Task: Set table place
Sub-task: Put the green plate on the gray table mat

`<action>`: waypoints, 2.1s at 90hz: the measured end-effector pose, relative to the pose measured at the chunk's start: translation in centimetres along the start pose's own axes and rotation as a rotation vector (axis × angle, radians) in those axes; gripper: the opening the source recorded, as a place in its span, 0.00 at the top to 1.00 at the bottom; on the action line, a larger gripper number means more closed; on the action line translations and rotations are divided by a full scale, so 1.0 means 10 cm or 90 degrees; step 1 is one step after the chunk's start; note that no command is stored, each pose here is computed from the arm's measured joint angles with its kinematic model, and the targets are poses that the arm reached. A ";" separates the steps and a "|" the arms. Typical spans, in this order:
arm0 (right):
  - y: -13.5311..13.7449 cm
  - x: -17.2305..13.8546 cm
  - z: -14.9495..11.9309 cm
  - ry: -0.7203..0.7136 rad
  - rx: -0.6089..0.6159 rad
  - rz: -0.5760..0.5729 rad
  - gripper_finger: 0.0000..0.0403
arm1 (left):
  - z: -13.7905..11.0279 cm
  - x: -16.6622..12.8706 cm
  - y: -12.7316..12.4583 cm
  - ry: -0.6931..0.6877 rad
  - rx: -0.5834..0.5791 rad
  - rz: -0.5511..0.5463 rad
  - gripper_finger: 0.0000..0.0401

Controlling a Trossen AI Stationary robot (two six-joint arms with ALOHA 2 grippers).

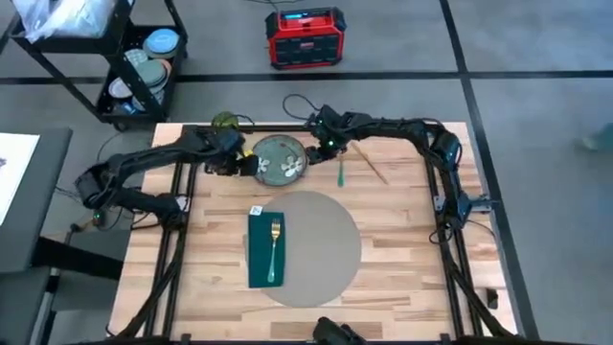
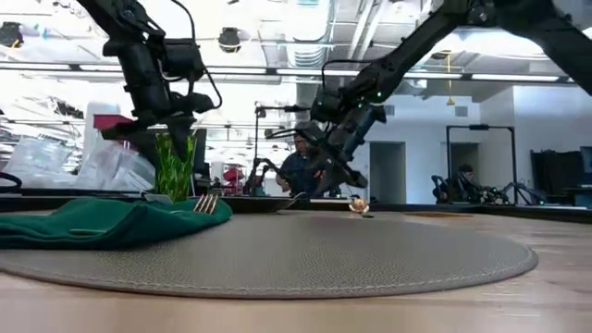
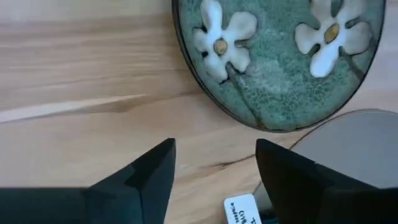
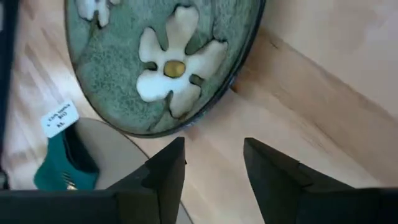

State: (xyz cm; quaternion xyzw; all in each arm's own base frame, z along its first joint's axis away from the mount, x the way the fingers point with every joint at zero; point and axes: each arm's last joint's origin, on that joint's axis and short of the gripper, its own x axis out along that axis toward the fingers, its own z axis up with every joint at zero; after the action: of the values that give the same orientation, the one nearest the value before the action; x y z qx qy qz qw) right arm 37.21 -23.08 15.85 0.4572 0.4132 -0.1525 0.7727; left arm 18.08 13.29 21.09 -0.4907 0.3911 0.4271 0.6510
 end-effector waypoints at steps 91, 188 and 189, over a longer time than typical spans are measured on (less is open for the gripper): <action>-0.15 -0.14 0.26 -0.101 0.084 0.050 0.62 | 0.07 0.61 0.35 -0.087 -0.267 -0.190 0.48; -0.12 0.17 0.44 0.086 0.072 -0.034 0.96 | 0.11 0.73 0.32 -0.073 -0.252 -0.207 0.68; -0.13 0.16 0.44 0.087 0.074 -0.034 0.96 | 0.11 0.74 0.32 -0.074 -0.251 -0.207 0.69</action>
State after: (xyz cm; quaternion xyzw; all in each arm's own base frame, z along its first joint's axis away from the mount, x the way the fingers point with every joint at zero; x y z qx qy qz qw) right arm 39.62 -27.16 14.90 0.4992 0.4675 -0.1649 0.7106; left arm 17.56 16.09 13.51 -0.6396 0.1781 0.4120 0.6240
